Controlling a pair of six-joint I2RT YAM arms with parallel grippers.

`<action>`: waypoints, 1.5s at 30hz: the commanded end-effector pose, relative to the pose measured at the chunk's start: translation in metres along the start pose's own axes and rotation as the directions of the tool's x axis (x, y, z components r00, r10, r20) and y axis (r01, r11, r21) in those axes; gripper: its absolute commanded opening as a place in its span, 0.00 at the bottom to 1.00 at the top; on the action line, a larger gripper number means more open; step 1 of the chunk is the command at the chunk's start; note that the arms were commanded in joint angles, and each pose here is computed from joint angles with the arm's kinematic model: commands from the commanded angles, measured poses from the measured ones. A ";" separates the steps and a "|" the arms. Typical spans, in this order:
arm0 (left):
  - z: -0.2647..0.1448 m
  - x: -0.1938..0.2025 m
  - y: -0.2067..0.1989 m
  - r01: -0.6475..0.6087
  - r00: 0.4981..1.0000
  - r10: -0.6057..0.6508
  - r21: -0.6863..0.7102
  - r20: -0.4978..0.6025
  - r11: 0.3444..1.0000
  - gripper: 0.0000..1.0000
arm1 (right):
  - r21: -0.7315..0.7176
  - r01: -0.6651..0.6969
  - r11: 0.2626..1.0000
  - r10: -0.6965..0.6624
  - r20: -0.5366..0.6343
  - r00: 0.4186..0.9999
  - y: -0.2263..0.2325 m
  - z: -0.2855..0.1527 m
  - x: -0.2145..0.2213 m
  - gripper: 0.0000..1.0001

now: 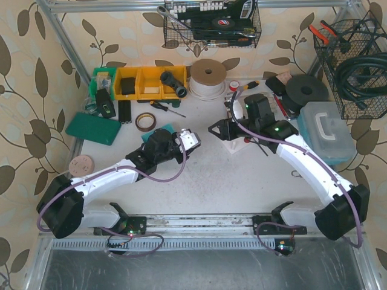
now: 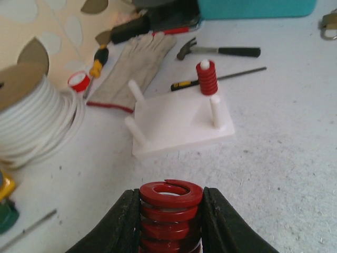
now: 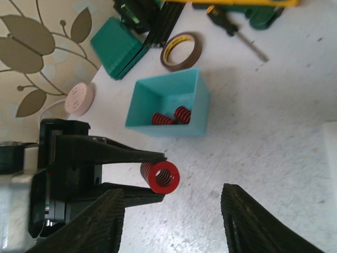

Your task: Install the large spring

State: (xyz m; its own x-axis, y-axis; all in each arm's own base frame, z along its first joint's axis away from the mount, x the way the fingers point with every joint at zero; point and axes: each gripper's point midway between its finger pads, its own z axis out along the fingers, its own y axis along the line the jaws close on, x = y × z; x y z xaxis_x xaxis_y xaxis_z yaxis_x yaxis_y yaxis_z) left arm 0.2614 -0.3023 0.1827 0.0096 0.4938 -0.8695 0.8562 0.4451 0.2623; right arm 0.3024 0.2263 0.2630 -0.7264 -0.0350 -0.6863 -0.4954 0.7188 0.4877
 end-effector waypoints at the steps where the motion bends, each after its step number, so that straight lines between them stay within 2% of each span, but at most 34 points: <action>1: -0.010 -0.055 -0.004 -0.159 0.966 0.160 -0.019 0.201 0.987 0.00 | -0.093 -0.016 0.996 0.007 -0.105 0.994 0.017 0.009 0.017 0.52; 9: -0.007 -0.061 -0.022 -0.230 0.946 0.218 0.023 0.241 0.973 0.00 | -0.152 -0.021 0.988 -0.010 -0.200 0.980 0.025 0.025 0.037 0.56; 16: -0.005 -0.065 -0.024 -0.240 0.943 0.226 0.025 0.245 0.971 0.00 | -0.145 -0.025 0.989 -0.010 -0.232 0.973 0.021 0.039 0.044 0.57; 25: -0.005 -0.069 -0.025 -0.244 0.934 0.234 0.004 0.270 0.970 0.00 | -0.215 -0.080 0.973 0.024 -0.248 0.968 0.034 0.057 0.053 0.56; 29: -0.003 -0.070 -0.023 -0.245 0.932 0.239 -0.014 0.271 0.970 0.00 | -0.223 -0.091 0.971 0.033 -0.247 0.968 0.039 0.060 0.055 0.44; 36: 0.001 -0.058 -0.007 -0.208 0.952 0.225 -0.100 0.209 0.973 0.00 | -0.118 -0.044 0.992 0.023 -0.168 0.986 0.028 0.048 0.043 0.00; 39: 0.000 -0.048 0.006 -0.148 0.974 0.171 -0.153 0.147 0.977 0.45 | -0.025 -0.008 1.000 0.005 -0.132 0.991 0.016 0.041 0.033 0.00; 41: -0.001 -0.039 0.017 -0.090 0.988 0.112 -0.200 0.102 0.976 0.64 | 0.061 0.030 0.998 -0.022 -0.120 0.993 0.004 0.036 0.026 0.00; 45: -0.006 -0.012 0.036 0.064 0.998 -0.059 -0.249 0.025 0.966 0.75 | 0.272 0.128 0.954 -0.095 -0.130 0.987 -0.028 0.029 0.008 0.00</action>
State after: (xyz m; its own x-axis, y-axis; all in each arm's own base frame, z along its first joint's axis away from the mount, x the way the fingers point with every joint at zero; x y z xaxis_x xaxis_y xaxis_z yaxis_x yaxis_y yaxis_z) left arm 0.2680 -0.3163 0.2062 0.1491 0.4788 -0.8652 0.7735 0.4886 0.4037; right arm 0.2954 0.2555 0.2130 -0.7970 -0.1532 -0.5843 -0.4744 0.7574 0.4486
